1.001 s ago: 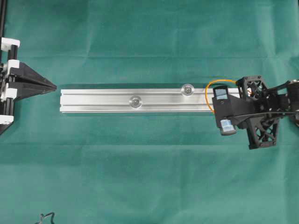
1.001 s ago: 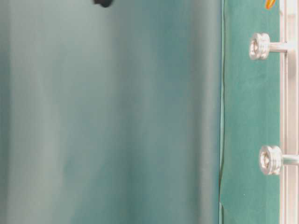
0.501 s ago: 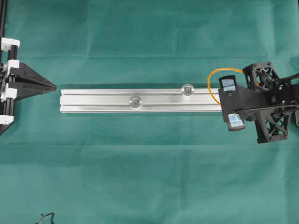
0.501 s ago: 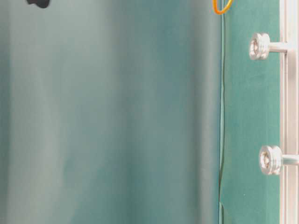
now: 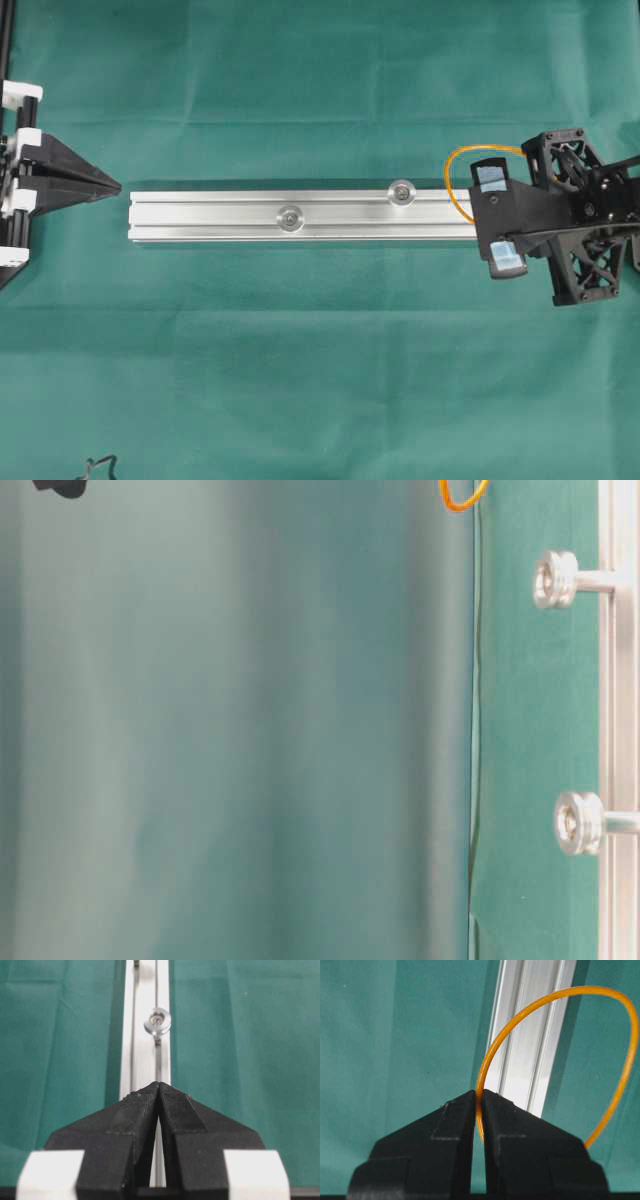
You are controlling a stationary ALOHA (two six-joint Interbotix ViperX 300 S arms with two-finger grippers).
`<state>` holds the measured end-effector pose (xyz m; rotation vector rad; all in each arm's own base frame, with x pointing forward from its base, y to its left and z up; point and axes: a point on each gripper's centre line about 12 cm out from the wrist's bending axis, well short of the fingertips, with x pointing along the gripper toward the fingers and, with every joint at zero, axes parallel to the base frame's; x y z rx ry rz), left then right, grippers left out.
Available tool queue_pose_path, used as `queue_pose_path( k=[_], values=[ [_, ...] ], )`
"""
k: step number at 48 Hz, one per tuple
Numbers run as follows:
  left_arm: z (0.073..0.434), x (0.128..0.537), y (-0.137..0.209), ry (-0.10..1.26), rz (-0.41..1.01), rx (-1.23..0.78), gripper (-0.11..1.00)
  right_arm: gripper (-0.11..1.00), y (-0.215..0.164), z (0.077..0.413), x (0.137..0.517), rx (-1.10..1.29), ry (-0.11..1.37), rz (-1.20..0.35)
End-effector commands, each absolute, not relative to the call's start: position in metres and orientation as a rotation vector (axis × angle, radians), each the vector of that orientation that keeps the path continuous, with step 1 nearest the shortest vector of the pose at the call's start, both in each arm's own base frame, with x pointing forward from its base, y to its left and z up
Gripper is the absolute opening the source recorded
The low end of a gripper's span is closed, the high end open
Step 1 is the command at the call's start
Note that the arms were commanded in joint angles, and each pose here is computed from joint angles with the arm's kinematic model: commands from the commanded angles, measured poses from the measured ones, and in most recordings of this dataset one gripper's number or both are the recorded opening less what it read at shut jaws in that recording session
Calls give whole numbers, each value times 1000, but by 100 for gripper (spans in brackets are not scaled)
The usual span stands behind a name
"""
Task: Hook the rubber onto the shaft.
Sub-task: 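Carry the band leftward along the rail toward the right metal stud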
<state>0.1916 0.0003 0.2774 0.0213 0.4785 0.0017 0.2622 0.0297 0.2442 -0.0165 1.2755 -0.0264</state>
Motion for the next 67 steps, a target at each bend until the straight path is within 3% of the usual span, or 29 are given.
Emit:
queue_pose_path(
  k=[1,19,67],
  values=[
    [290,195,0,448,1,24,0,7,30,257,265,-15,1234,-24],
    [290,195,0,448,1,23,0,7,29,257,276,-39,1216,-32],
    [289,195,0,449,-1,26,0,7,34,263,357,-53,1169,-40]
  ],
)
